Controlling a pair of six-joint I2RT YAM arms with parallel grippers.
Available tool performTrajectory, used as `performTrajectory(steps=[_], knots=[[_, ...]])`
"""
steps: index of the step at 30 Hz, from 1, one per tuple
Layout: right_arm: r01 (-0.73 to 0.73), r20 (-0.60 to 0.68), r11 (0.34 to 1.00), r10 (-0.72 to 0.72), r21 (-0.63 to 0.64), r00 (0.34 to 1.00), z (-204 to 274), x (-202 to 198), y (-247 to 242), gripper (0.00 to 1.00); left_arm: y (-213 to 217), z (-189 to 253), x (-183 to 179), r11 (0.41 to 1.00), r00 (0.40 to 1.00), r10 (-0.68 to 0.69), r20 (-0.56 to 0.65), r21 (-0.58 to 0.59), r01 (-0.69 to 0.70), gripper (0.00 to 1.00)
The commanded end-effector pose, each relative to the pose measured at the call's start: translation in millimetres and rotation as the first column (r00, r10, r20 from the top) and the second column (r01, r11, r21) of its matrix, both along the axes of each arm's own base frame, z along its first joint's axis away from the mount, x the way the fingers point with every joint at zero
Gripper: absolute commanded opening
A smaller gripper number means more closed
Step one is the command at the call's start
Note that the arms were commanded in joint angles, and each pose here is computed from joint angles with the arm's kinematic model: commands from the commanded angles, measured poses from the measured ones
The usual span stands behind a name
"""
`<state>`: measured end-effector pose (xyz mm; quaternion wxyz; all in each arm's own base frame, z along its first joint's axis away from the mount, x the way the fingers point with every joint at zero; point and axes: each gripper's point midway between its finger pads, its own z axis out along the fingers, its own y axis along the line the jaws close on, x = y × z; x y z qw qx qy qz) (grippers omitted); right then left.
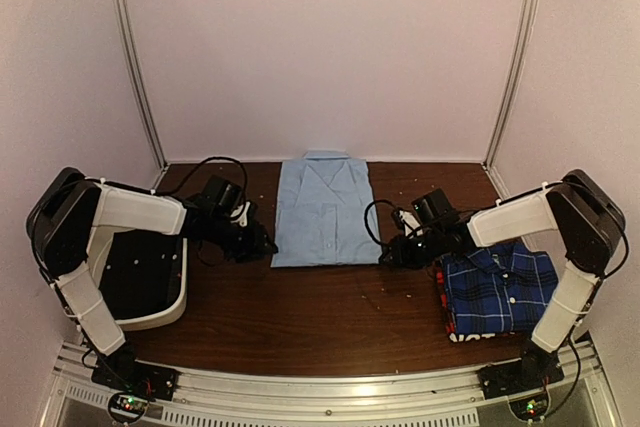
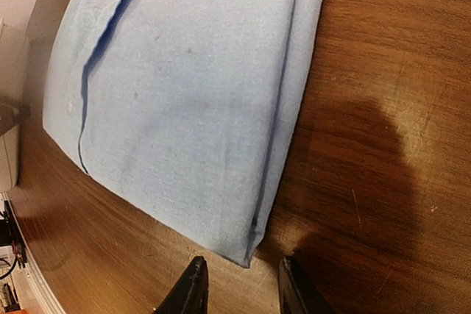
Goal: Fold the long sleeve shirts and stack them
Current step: Pick up the 2/3-rectangle-folded shirt from the center of the board.
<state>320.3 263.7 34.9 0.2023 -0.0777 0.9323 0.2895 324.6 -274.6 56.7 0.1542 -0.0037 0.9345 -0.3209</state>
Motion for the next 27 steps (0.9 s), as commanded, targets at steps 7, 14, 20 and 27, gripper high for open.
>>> performTrajectory(steps=[7,14,20,27], knots=[[0.034,0.039,0.999,-0.035,0.043,0.999,3.8,10.8,5.3,0.35,-2.5,-14.2,-4.6,1.000,1.000,0.008,-0.014,0.007,-0.008,0.40],[0.030,0.031,0.998,-0.032,0.058,0.999,0.5,12.2,9.1,0.34,-5.3,-24.8,-8.6,1.000,0.999,-0.002,-0.040,0.019,0.003,0.38],[0.038,0.020,0.997,-0.039,0.062,0.999,-5.8,9.6,8.1,0.34,-7.0,-34.0,-12.3,0.999,0.998,-0.002,-0.062,0.033,0.004,0.36],[0.037,0.009,0.996,-0.038,0.080,0.999,-9.9,7.1,10.1,0.32,-8.1,-37.4,-13.8,0.999,0.997,0.003,-0.076,0.036,-0.001,0.35]])
